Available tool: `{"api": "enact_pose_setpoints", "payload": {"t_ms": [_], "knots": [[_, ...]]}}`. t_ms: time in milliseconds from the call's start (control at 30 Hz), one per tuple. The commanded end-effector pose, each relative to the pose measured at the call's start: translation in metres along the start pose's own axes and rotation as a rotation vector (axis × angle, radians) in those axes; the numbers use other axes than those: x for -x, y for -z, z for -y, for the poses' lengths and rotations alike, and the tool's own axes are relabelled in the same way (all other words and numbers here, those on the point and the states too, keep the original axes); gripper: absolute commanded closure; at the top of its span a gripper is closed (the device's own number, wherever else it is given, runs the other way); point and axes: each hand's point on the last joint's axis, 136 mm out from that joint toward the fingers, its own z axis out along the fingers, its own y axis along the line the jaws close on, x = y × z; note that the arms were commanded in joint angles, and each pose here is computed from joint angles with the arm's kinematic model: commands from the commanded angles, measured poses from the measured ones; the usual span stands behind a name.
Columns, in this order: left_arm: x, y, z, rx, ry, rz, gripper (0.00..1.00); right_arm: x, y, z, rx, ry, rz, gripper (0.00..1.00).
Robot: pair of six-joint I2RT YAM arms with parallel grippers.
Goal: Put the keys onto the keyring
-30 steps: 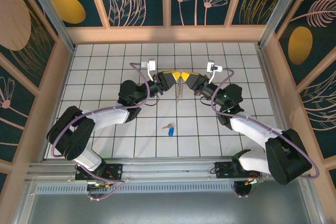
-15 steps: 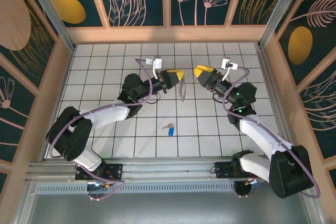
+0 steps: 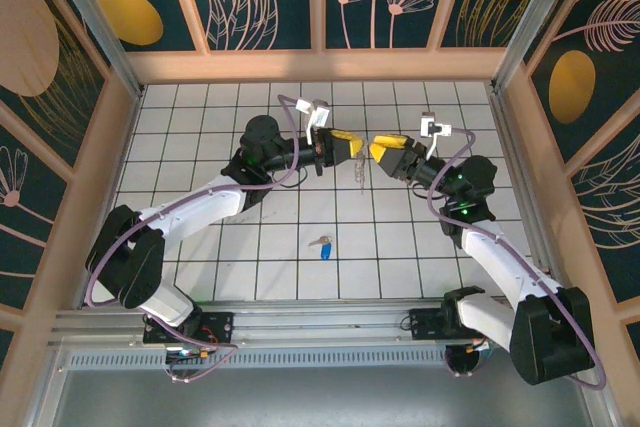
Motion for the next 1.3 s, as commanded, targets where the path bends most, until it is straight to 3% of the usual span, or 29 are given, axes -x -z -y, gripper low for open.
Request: {"api": "enact_pose_setpoints", "payload": {"t_ms": [0, 600, 800, 933, 1033, 1200, 1267], "knots": [[0.01, -0.002, 0.017, -0.062, -0.044, 0.006, 1.0, 0.007, -0.003, -0.01, 0.042, 0.055, -0.009, 0.53], [0.008, -0.004, 0.018, -0.101, -0.017, 0.004, 1.0, 0.007, -0.012, -0.004, 0.06, 0.037, 0.0, 0.64], [0.008, -0.005, 0.018, -0.103, -0.015, 0.006, 1.0, 0.003, -0.018, -0.008, 0.087, 0.039, -0.022, 0.77], [0.009, -0.005, 0.018, -0.1, -0.013, 0.011, 1.0, -0.002, -0.019, -0.01, 0.099, 0.041, -0.038, 0.98], [0.012, -0.003, 0.014, -0.069, -0.001, 0.034, 1.0, -0.002, -0.018, -0.008, 0.083, 0.044, -0.029, 1.0], [0.031, 0.021, -0.01, 0.143, 0.04, 0.212, 0.49, 0.006, -0.012, 0.001, 0.021, 0.029, 0.037, 1.0], [0.031, 0.039, -0.017, 0.206, 0.077, 0.3, 0.43, 0.011, -0.011, 0.0, 0.015, 0.012, 0.076, 1.0]]}}
